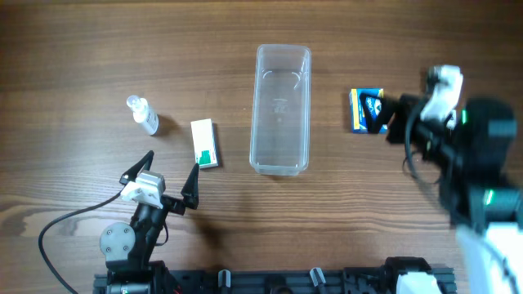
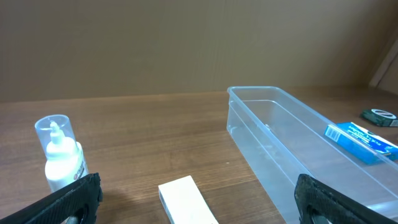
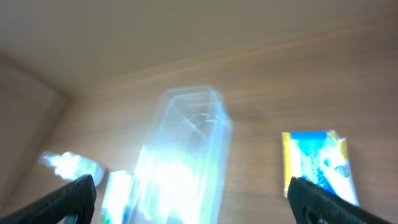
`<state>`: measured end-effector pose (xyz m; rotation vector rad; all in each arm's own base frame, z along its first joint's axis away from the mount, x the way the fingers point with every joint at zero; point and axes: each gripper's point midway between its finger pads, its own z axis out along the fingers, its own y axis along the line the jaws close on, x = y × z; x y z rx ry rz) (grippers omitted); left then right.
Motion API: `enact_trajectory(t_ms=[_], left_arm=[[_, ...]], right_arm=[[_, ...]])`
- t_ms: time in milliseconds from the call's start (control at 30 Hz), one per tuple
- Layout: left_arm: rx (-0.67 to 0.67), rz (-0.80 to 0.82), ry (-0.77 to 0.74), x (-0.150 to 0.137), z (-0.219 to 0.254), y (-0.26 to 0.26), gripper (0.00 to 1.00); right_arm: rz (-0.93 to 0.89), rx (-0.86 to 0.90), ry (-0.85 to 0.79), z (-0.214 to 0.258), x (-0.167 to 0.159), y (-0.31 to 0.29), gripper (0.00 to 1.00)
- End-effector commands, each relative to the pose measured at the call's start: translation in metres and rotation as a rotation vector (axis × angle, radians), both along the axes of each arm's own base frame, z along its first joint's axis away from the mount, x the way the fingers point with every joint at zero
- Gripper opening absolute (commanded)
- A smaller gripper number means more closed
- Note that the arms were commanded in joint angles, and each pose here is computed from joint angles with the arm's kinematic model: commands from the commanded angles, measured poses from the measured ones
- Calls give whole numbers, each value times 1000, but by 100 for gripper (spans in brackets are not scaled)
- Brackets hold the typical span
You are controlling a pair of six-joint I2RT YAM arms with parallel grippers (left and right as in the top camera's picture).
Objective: Pack container
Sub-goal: 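Reach the right gripper to the blue VapoDrops box and grasp it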
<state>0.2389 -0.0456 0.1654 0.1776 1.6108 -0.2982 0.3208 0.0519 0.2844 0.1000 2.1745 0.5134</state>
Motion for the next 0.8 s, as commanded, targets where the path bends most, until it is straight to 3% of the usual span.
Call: enact_trajectory(t_ms=[0, 100, 267, 467, 767], left_arm=[[-8, 16, 1, 0, -1, 3, 100], [-8, 16, 1, 0, -1, 3, 100], [-8, 16, 1, 0, -1, 3, 100], [-8, 16, 1, 0, -1, 3, 100], [-8, 16, 1, 0, -1, 3, 100]], right_arm=[[-38, -227, 136, -10, 38, -31, 100], [-6, -237, 321, -40, 64, -32, 100], [8, -242, 424, -85, 98, -33, 100], [-30, -330, 597, -143, 97, -52, 100], [63, -415, 775, -208, 88, -59, 100]])
